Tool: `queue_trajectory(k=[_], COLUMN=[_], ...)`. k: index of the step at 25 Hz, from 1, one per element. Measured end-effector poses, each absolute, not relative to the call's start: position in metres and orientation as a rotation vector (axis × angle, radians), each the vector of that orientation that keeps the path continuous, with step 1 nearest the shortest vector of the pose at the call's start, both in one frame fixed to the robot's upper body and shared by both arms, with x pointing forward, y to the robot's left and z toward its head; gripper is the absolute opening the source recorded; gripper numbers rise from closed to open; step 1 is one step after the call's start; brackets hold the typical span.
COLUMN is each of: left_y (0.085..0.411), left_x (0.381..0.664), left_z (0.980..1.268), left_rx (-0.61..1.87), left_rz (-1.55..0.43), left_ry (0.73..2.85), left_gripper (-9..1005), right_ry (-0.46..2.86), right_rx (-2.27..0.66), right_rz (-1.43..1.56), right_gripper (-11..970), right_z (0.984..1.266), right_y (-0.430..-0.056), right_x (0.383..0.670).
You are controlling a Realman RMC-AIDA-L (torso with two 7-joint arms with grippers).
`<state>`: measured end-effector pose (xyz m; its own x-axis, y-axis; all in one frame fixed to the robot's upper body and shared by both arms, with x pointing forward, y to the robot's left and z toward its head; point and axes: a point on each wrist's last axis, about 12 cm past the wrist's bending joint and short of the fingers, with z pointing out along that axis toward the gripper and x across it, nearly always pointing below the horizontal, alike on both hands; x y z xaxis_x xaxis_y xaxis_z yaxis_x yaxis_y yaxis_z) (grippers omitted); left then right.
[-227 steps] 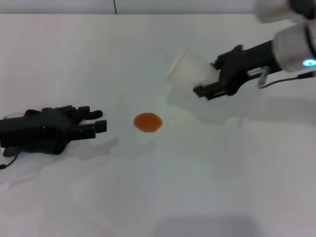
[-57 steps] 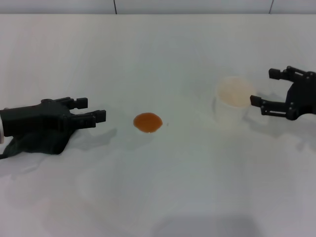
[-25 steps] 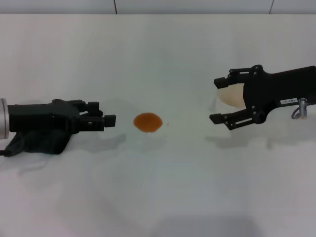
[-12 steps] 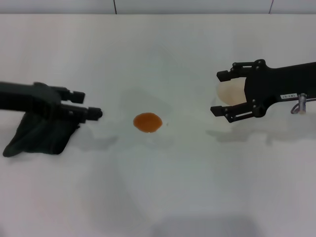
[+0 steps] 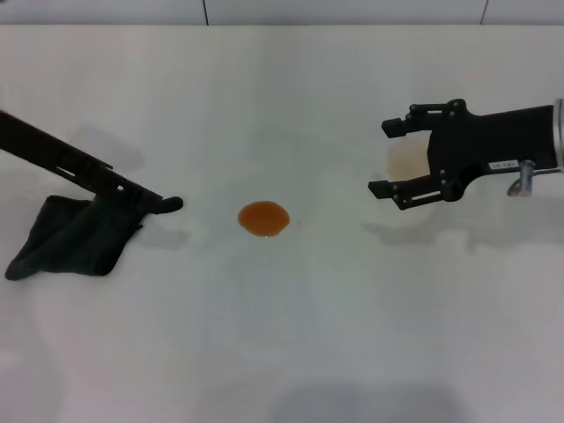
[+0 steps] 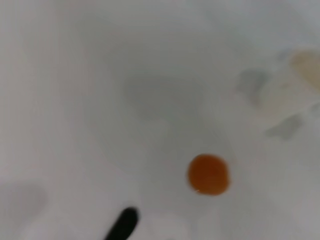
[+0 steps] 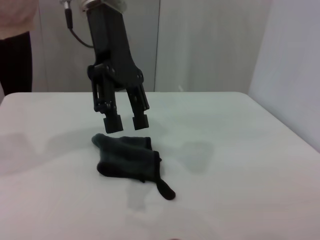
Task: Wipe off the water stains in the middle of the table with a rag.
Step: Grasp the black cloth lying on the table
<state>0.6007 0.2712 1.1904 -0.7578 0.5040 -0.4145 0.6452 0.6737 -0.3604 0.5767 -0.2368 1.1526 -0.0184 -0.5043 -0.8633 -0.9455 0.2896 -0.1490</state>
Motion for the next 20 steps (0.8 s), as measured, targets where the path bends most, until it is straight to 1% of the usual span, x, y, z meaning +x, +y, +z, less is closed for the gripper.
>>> queue_trajectory(k=[5,8,14,20], left_y=[0.260,0.259,0.270,0.281], left_x=[0.608,0.608,0.604,0.600], left_z=[1.191,1.188,1.178,1.165], left_rx=[0.908,0.903,0.844,0.736], left_rz=[-0.578,-0.501,-0.367,-0.348], left_ry=[2.713,2.774,2.873,2.915], left_gripper=[844,844,844,843], right_ry=[1.658,1.658,1.654,1.647], right_rx=[-1.339,-1.337,-1.332,-1.324], right_rz=[0.611,0.611,0.615,0.620], right_gripper=[841,841,841,841], right_z=[1.151,1.151,1.151,1.152], right_y=[-0.233,-0.233,-0.233,-0.233], right_x=[0.577,0.577,0.577,0.577])
